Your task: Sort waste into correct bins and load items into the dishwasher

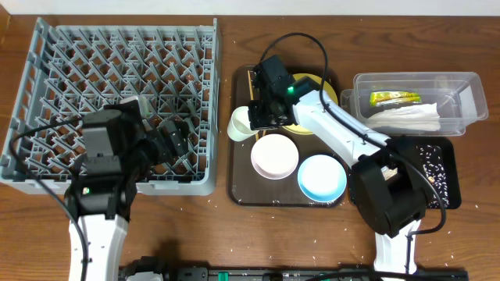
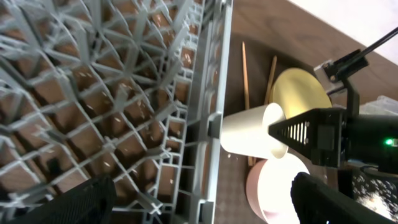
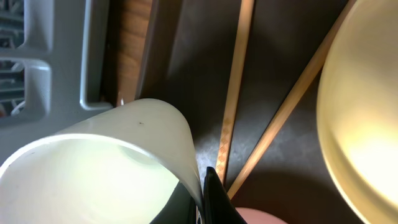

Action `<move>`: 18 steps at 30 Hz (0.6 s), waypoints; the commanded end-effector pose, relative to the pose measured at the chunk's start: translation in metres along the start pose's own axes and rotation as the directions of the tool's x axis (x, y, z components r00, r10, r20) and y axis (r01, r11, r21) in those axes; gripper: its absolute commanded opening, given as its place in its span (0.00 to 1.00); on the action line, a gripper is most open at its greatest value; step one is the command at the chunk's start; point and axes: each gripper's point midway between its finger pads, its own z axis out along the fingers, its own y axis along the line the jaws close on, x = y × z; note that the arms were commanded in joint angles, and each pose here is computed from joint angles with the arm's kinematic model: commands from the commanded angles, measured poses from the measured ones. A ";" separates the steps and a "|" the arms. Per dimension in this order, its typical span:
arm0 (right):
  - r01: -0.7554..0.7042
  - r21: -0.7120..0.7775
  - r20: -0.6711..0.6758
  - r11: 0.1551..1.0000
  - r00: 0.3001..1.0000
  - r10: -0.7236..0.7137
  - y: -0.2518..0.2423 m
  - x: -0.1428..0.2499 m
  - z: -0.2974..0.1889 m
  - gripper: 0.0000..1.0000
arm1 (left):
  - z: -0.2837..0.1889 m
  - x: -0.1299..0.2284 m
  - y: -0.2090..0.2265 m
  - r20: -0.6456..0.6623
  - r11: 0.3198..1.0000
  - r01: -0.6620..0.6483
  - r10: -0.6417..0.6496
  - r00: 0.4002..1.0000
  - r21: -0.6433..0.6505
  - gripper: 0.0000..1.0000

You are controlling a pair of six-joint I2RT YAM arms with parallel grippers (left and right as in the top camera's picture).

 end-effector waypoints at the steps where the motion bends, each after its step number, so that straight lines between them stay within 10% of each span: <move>1: -0.055 -0.144 0.073 0.988 0.995 0.066 -0.001 -0.033 -0.052 0.01 | 0.009 0.003 -0.008 -0.061 0.997 0.059 -0.056 0.997 0.052 0.91; 7: -0.071 -0.377 0.152 0.924 0.979 0.137 -0.033 -0.066 -0.133 0.01 | 0.022 0.012 -0.048 -0.193 0.943 0.130 -0.073 0.979 0.306 0.90; 11: 0.063 -0.611 0.162 0.789 0.986 0.047 -0.013 -0.066 -0.162 0.01 | 0.013 -0.001 -0.101 -0.212 0.754 0.106 0.045 0.976 0.648 0.90; 18: 0.258 -0.739 0.227 0.623 0.965 -0.130 0.050 -0.051 -0.177 0.01 | 0.024 -0.009 -0.118 -0.356 0.572 0.268 0.045 0.933 0.775 0.90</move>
